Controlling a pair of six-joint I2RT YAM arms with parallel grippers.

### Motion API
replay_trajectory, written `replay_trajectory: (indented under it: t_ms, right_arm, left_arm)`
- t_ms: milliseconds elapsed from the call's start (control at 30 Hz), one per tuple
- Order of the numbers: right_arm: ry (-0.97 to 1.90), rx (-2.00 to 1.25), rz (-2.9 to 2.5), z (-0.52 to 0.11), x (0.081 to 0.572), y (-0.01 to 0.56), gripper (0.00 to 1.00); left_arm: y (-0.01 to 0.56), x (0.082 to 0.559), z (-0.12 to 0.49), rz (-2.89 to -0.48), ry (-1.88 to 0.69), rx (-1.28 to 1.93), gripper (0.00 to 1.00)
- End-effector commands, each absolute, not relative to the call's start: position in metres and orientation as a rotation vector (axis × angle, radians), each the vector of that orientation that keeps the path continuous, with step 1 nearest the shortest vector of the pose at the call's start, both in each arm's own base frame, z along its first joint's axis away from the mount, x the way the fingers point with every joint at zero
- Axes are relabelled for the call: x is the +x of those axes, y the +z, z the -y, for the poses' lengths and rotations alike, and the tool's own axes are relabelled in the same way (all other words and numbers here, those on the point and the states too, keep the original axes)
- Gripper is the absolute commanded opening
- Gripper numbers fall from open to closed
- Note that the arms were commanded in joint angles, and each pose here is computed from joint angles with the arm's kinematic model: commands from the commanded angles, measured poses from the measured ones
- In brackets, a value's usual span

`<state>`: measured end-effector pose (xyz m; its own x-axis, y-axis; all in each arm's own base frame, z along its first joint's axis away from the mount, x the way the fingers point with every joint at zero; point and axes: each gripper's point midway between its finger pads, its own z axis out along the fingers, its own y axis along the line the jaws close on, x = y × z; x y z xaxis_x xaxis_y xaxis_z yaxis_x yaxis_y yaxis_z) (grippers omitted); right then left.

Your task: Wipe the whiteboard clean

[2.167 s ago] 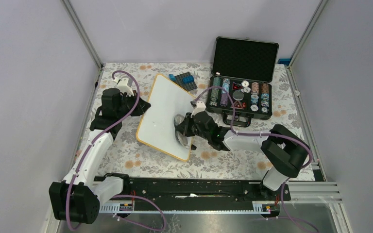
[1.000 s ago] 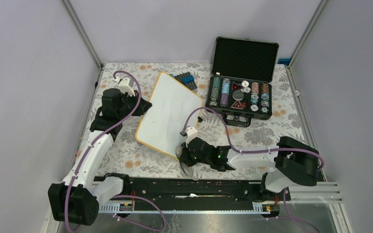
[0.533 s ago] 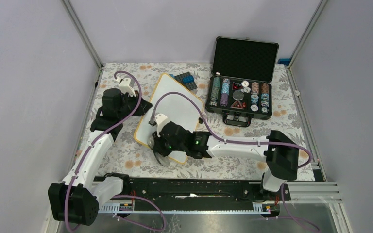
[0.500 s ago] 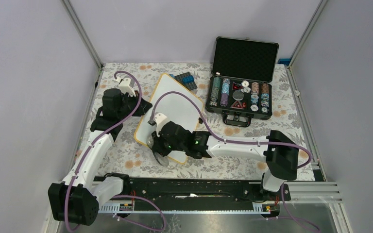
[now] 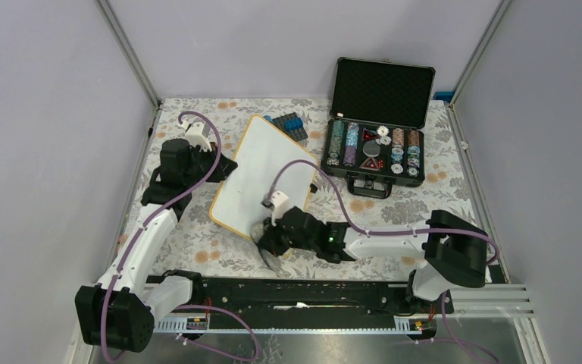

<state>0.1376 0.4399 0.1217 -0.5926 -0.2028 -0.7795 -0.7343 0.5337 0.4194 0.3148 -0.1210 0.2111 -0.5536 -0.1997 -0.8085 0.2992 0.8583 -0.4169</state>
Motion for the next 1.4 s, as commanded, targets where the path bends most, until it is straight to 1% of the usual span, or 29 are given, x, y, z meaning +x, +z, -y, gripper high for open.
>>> replay_trajectory:
  t_ms: [0, 67, 133, 233, 367, 600, 700, 767, 867, 967, 1067, 1233, 1300, 1367]
  right_arm:
    - [0.728, -0.68, -2.408, -0.348, 0.122, 0.024, 0.0]
    - [0.666, -0.659, -2.466, -0.318, 0.113, 0.005, 0.0]
    - [0.628, -0.654, -2.482, -0.305, 0.11, 0.001, 0.0]
    - [0.602, -0.676, -2.435, -0.31, 0.12, 0.016, 0.0]
    - [0.699, -0.725, -2.294, -0.356, 0.138, 0.065, 0.0]
    - [0.966, -0.777, -1.999, -0.457, 0.161, 0.178, 0.0]
    - [1.05, -0.798, -1.904, -0.49, 0.167, 0.216, 0.0]
    - [1.084, -0.816, -1.888, -0.503, 0.168, 0.222, 0.0]
    - [1.094, -0.824, -1.921, -0.505, 0.168, 0.205, 0.0]
    - [1.044, -0.806, -2.032, -0.485, 0.169, 0.16, 0.0]
    - [0.964, -0.756, -2.156, -0.445, 0.166, 0.11, 0.0]
    - [0.77, -0.657, -2.383, -0.358, 0.15, 0.028, 0.0]
    - [0.687, -0.639, -2.443, -0.33, 0.143, 0.008, 0.0]
    - [0.636, -0.637, -2.463, -0.315, 0.14, 0.004, 0.0]
  left_arm:
    - [0.176, 0.28, 0.138, -2.217, -0.724, 0.16, 0.0]
    - [0.176, 0.28, 0.138, -2.215, -0.724, 0.16, 0.0]
    - [0.177, 0.28, 0.138, -2.214, -0.725, 0.161, 0.0]
    - [0.177, 0.28, 0.138, -2.213, -0.723, 0.16, 0.0]
    - [0.179, 0.279, 0.138, -2.218, -0.716, 0.151, 0.0]
    - [0.183, 0.275, 0.135, -2.241, -0.651, 0.148, 0.0]
    - [0.18, 0.274, 0.134, -2.247, -0.641, 0.142, 0.0]
    - [0.177, 0.274, 0.133, -2.25, -0.626, 0.143, 0.0]
    - [0.172, 0.275, 0.13, -2.259, -0.599, 0.142, 0.0]
    - [0.171, 0.275, 0.131, -2.256, -0.6, 0.151, 0.0]
    - [0.171, 0.276, 0.132, -2.255, -0.605, 0.156, 0.0]
    - [0.17, 0.277, 0.134, -2.253, -0.62, 0.166, 0.0]
    - [0.17, 0.276, 0.134, -2.252, -0.622, 0.166, 0.0]
    - [0.171, 0.276, 0.135, -2.25, -0.624, 0.167, 0.0]
